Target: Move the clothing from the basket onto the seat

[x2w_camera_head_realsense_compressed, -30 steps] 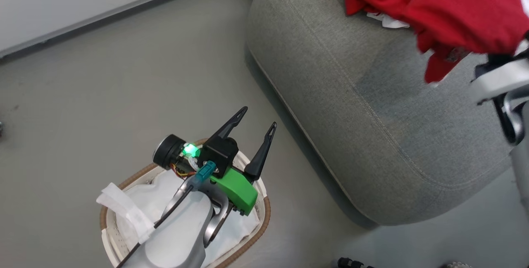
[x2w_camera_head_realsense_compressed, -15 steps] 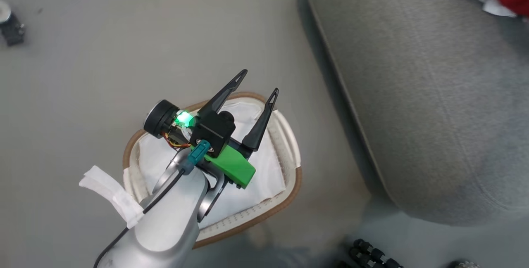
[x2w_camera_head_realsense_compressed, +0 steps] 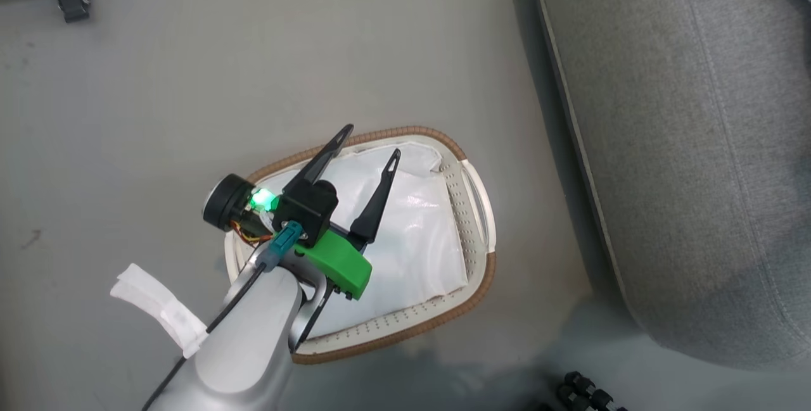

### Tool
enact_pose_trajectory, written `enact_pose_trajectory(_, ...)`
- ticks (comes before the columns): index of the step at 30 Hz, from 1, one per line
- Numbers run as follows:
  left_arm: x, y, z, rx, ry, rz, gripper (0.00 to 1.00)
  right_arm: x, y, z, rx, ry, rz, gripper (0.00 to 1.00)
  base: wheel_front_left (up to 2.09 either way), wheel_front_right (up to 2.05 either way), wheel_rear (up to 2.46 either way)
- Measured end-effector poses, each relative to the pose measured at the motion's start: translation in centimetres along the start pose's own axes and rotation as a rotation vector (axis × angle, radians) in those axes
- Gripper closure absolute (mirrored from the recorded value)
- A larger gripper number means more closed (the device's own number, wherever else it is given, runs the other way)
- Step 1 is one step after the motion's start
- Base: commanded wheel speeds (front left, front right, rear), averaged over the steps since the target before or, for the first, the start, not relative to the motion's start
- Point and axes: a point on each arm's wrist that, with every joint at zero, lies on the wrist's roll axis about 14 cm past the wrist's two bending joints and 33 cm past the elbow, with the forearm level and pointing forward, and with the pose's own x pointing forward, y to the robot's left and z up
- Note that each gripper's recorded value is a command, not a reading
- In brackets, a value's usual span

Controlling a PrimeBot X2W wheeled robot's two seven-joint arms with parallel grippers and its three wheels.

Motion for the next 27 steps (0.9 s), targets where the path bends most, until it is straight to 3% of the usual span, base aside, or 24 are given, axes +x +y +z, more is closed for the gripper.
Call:
enact_pose_trajectory(8,-2.2,-0.7,1.3,-0.013,0.0,0.061,0.0,-4.3,0.0,-2.0,-0.023,0.009,0.065,0.0,0.0,0.0,0.0)
enact_pose_trajectory(13,-4.3,-0.5,2.2,-0.009,-0.005,0.126,0.0,-8.5,3.3,-4.0,-0.006,0.001,0.183,0.0,0.0,0.0,0.0)
enact_pose_trajectory(21,-7.8,1.8,4.7,0.044,-0.052,0.28,0.0,-13.1,11.6,4.4,0.198,-0.267,0.408,0.0,0.0,0.0,0.0)
enact_pose_trajectory(27,-12.5,5.8,6.4,0.048,-0.108,0.491,0.0,-16.8,17.4,9.8,0.297,-0.406,0.587,0.0,0.0,0.0,0.0)
